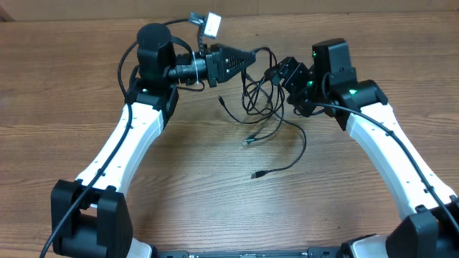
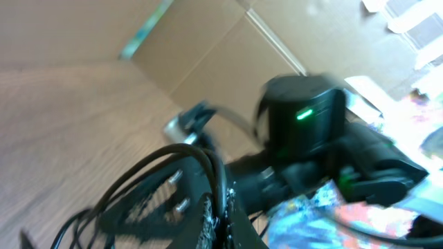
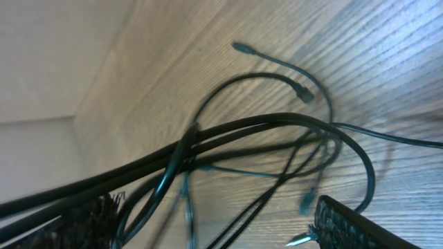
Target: Untangle cables
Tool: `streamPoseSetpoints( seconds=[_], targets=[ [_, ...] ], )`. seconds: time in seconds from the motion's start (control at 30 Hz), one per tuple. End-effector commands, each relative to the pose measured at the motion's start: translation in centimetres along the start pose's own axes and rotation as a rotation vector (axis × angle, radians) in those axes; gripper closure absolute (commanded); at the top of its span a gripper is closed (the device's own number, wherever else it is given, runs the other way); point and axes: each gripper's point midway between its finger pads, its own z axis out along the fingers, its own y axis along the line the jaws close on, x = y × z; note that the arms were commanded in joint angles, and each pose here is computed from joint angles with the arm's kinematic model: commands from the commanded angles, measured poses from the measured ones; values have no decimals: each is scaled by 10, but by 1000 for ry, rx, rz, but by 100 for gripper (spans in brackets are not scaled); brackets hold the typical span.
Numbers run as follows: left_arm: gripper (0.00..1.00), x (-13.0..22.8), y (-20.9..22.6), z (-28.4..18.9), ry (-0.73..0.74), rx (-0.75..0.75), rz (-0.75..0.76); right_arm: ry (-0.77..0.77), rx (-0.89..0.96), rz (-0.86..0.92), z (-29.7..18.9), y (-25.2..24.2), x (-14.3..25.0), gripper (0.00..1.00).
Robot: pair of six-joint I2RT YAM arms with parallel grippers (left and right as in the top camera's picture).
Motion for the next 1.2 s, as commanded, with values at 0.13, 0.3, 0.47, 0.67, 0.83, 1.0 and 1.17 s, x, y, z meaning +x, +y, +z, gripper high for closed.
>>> streamPoseSetpoints(
  seconds=[0.13, 0.3, 0.47, 0.67, 0.83, 1.0, 1.17],
  targets=[
    [96, -31, -43, -4, -68, 118, 28, 37, 92, 44, 27, -18, 6, 80],
    [96, -48, -28, -18, -143, 56, 28, 104, 200, -6, 24, -45, 21, 96],
    [96, -71, -8, -42, -251, -25, -35, 88, 424, -10, 8, -91, 25, 96],
    [96, -93, 15, -67, -371, -126, -43, -35, 746, -33, -29, -149, 6, 96],
    [96, -97, 33, -84, -398, -207, 0, -95, 816, 46, -50, -175, -19, 96],
    [96, -76, 62, -84, -341, -300, -79, -92, 789, -29, -48, -175, -33, 96],
    [96, -66, 69, -84, -309, -321, -119, -143, 812, -37, -53, -179, -45, 82]
  ],
)
